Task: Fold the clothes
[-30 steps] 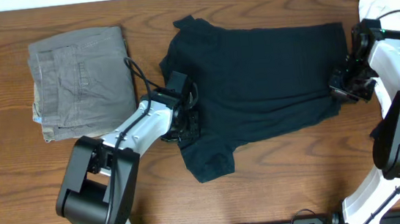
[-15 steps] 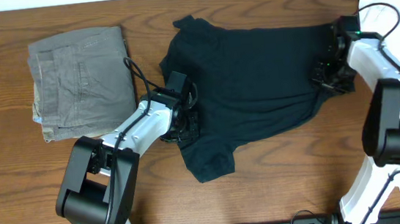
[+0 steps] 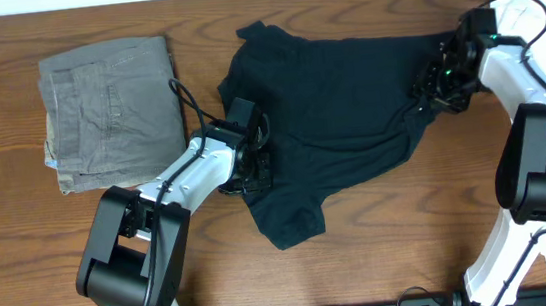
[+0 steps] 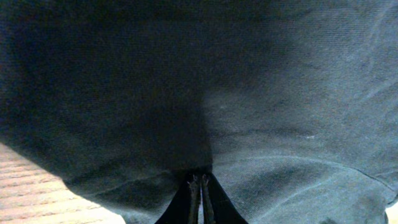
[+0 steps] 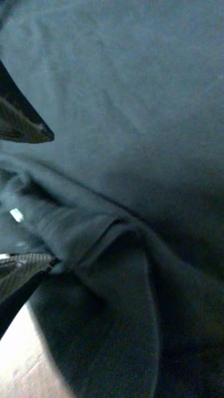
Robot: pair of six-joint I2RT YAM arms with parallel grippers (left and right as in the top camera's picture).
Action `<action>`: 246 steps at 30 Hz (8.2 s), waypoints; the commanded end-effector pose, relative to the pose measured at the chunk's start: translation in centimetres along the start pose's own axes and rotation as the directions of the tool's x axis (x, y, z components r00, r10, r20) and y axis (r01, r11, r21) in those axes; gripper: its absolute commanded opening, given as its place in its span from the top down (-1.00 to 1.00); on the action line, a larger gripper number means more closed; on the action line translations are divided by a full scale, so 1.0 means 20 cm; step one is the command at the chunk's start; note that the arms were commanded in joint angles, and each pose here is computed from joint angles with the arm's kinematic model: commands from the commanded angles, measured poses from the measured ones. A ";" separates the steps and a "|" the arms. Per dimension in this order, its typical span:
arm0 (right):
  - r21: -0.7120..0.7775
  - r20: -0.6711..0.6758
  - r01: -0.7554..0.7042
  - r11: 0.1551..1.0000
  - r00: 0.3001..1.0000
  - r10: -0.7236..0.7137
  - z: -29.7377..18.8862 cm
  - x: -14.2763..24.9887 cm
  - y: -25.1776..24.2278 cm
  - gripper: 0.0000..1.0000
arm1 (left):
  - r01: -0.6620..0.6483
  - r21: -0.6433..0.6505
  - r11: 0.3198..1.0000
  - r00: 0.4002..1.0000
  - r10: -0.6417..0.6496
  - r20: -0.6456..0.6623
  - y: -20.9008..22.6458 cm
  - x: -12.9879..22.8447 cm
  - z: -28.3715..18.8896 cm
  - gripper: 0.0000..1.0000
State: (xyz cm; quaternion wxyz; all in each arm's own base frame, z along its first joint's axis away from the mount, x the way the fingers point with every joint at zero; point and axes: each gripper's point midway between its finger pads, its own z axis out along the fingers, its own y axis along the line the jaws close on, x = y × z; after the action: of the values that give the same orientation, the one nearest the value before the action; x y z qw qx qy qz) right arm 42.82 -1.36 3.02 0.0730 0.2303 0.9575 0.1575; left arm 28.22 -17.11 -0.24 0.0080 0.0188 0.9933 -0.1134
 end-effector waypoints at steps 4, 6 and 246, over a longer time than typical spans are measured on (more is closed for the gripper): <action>-0.029 -0.032 0.067 0.997 0.997 -0.068 -0.08 -0.01 0.03 -0.17 | 0.015 -0.011 1.000 1.000 -0.015 0.001 0.02 0.00 0.00 0.87; 0.008 -0.052 0.050 0.999 0.997 -0.050 -0.06 0.02 -0.01 -0.15 | 0.016 -0.011 1.000 1.000 -0.016 0.001 0.02 0.00 0.00 0.87; 0.230 -0.118 -0.134 0.964 0.979 0.164 -0.28 0.29 -0.50 -0.38 | 0.023 -0.030 0.999 0.990 -0.027 -0.140 0.03 0.14 -0.02 0.88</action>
State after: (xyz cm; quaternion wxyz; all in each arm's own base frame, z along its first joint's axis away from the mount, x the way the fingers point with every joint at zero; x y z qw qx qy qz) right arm 31.53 -8.47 3.92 -0.0483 0.3057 0.9495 0.0521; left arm 26.97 -15.78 1.73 -0.0155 0.0186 0.9963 -0.0819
